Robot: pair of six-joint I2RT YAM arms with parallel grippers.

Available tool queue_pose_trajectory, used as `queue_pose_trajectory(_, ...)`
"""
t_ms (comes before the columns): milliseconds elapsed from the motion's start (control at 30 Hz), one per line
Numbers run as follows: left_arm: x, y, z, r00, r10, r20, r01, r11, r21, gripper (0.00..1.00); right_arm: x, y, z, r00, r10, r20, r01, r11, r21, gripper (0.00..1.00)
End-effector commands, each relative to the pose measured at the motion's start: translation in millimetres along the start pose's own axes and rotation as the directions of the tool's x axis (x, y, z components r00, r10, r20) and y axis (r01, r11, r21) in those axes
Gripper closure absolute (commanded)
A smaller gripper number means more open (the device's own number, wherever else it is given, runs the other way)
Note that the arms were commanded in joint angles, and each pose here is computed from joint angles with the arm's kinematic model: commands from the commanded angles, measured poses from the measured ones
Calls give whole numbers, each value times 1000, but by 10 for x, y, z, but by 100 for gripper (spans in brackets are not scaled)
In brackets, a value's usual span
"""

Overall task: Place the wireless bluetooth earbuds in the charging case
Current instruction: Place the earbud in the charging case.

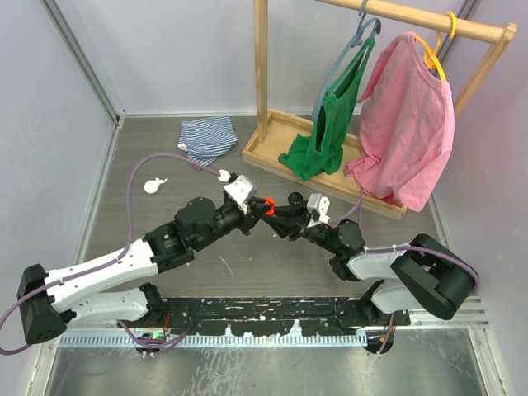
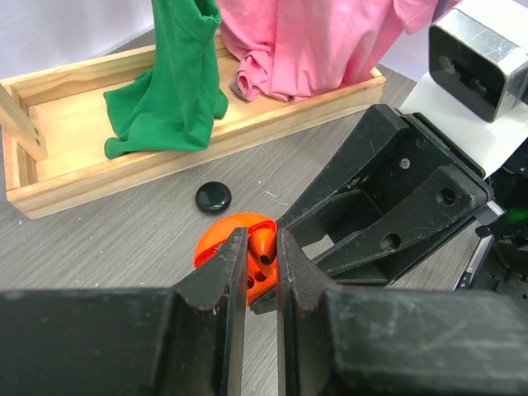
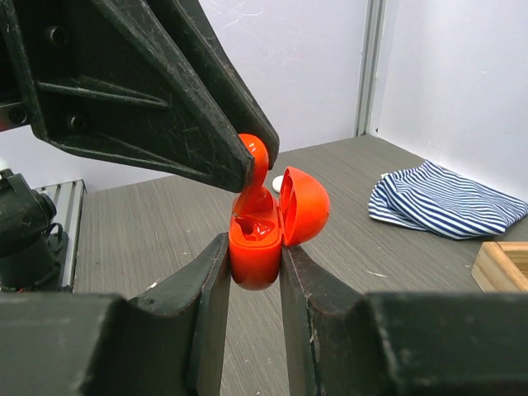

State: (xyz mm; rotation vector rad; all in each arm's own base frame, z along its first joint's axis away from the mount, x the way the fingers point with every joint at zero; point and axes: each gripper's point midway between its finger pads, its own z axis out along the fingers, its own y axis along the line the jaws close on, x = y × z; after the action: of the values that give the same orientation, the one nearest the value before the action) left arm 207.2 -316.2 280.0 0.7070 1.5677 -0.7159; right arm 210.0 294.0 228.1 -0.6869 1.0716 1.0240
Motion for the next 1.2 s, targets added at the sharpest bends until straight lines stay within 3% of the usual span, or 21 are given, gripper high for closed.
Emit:
queue_pose_trajectory(0, -195, -11, -15, 997, 17, 80, -18, 1000, 5, 86, -527, 73, 60, 978, -91, 188, 97, 995, -24, 99)
queue_pose_trajectory(1167, 63, -53, -103, 995, 99, -9, -99, 995, 31, 84, -534, 24, 32, 977, -95, 190, 94, 995, 10, 99)
